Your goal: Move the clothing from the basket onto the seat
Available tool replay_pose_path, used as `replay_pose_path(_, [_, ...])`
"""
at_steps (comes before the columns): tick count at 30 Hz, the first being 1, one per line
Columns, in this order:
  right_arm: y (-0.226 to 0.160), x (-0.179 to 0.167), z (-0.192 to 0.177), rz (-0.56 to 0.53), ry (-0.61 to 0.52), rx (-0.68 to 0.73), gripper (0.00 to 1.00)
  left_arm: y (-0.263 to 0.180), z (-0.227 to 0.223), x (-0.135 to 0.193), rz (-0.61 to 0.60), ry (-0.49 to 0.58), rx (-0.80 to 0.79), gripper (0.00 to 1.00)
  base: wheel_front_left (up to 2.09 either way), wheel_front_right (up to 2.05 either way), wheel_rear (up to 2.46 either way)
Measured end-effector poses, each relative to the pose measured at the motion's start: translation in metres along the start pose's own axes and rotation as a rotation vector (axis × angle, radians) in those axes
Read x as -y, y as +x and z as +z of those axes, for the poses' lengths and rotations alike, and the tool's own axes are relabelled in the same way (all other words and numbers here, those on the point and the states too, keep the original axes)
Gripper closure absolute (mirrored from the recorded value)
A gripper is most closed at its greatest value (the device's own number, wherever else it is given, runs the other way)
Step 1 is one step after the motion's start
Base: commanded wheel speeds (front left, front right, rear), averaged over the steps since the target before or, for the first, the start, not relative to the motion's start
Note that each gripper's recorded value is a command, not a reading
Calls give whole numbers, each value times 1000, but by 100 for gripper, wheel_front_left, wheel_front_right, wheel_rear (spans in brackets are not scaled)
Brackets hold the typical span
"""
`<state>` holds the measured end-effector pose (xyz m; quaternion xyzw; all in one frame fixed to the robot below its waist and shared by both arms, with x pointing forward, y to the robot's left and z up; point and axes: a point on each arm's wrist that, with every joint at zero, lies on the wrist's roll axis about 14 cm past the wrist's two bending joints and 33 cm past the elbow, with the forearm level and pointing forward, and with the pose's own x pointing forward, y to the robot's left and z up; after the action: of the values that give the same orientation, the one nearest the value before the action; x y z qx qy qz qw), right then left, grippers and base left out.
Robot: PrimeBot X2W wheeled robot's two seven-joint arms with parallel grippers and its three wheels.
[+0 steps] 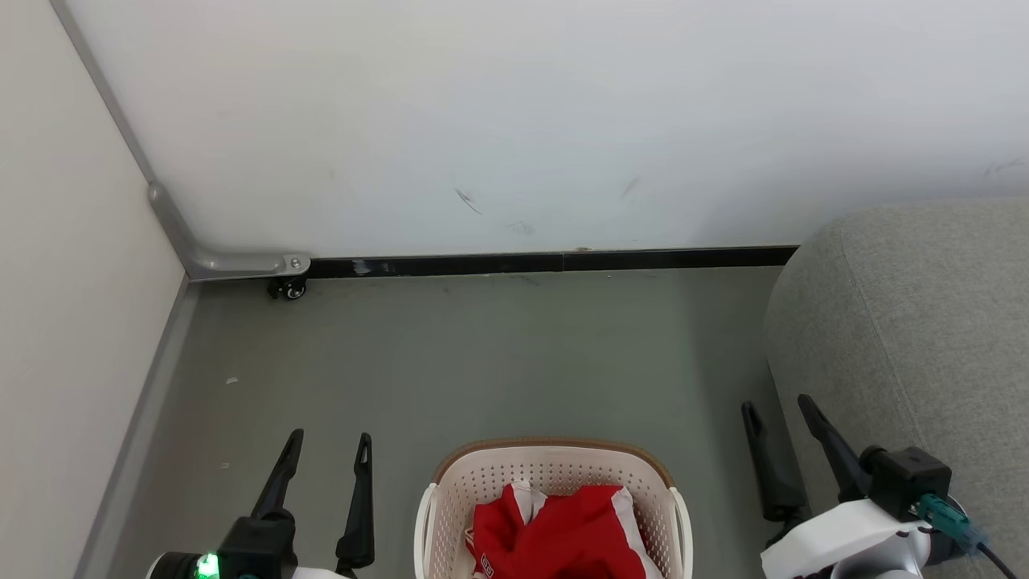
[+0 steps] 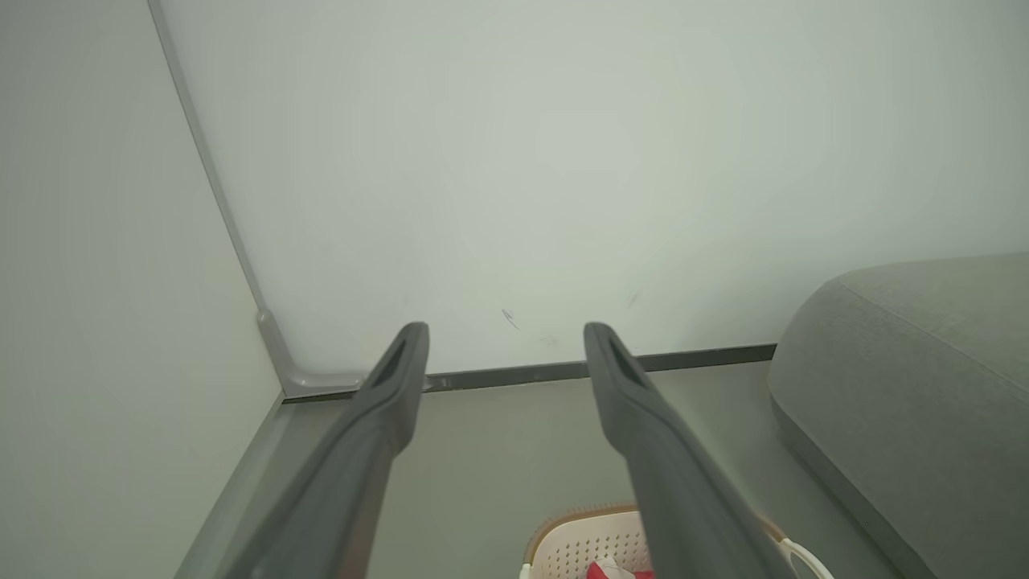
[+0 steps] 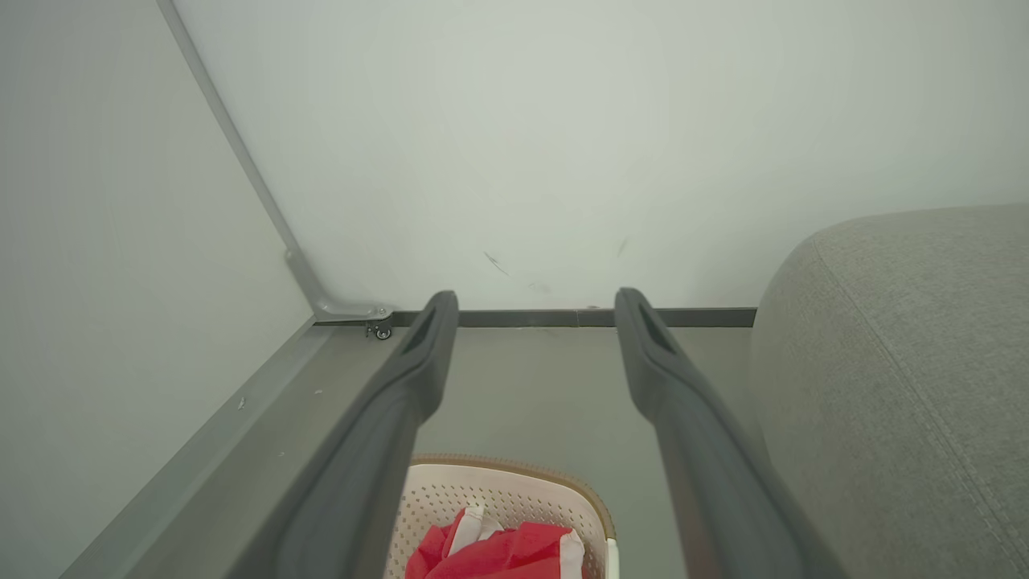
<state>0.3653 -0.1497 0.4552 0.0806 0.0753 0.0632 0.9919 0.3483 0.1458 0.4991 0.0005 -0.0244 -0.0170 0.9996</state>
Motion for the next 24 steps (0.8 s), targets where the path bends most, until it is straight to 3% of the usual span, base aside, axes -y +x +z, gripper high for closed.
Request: replay_pose_path(24, [-1, 11, -4, -35, 30, -13, 0, -1, -13, -10, 30, -4, -43, 0, 0, 0, 0])
